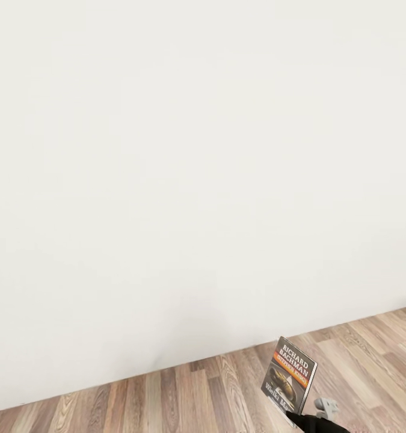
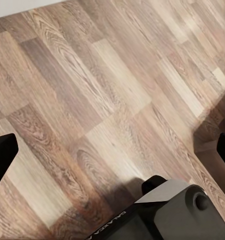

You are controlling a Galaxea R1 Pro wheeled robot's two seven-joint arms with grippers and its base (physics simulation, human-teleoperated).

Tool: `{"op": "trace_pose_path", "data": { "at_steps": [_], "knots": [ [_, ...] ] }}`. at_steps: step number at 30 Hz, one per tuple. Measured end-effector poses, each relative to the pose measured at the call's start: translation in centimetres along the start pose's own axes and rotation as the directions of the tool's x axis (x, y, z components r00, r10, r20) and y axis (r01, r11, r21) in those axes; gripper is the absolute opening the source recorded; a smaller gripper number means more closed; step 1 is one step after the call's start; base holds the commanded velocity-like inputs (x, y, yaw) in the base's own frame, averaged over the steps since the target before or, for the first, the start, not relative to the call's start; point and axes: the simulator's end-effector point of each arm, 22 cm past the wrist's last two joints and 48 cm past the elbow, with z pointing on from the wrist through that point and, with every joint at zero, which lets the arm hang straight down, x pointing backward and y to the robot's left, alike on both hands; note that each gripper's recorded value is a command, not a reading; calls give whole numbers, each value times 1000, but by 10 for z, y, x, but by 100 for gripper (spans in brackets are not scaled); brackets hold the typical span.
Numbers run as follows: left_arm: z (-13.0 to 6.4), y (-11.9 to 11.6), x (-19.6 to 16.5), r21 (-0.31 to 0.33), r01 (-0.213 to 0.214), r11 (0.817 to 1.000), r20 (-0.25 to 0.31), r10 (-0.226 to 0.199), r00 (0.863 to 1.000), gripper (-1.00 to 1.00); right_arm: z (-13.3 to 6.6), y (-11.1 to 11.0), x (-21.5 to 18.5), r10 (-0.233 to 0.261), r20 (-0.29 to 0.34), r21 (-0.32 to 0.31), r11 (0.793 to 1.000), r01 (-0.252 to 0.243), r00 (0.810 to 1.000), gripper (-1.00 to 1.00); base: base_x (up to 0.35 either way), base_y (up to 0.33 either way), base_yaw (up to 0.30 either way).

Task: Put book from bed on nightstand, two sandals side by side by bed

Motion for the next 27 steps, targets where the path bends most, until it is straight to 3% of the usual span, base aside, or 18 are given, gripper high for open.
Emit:
{"op": "trace_pose_path", "data": {
  "at_steps": [19, 27],
  "knots": [
    [0, 0, 0, 0, 0, 1000, 0, 0, 1000, 100, 0, 0, 0, -1, -1, 1, 1000, 1, 1000, -100, 0, 0, -271],
    [0, 0, 0, 0, 0, 1000, 0, 0, 1000, 100, 0, 0, 0, -1, 2, 1, 1000, 1, 1000, -100, 124, 0, -78]
  ]
}}
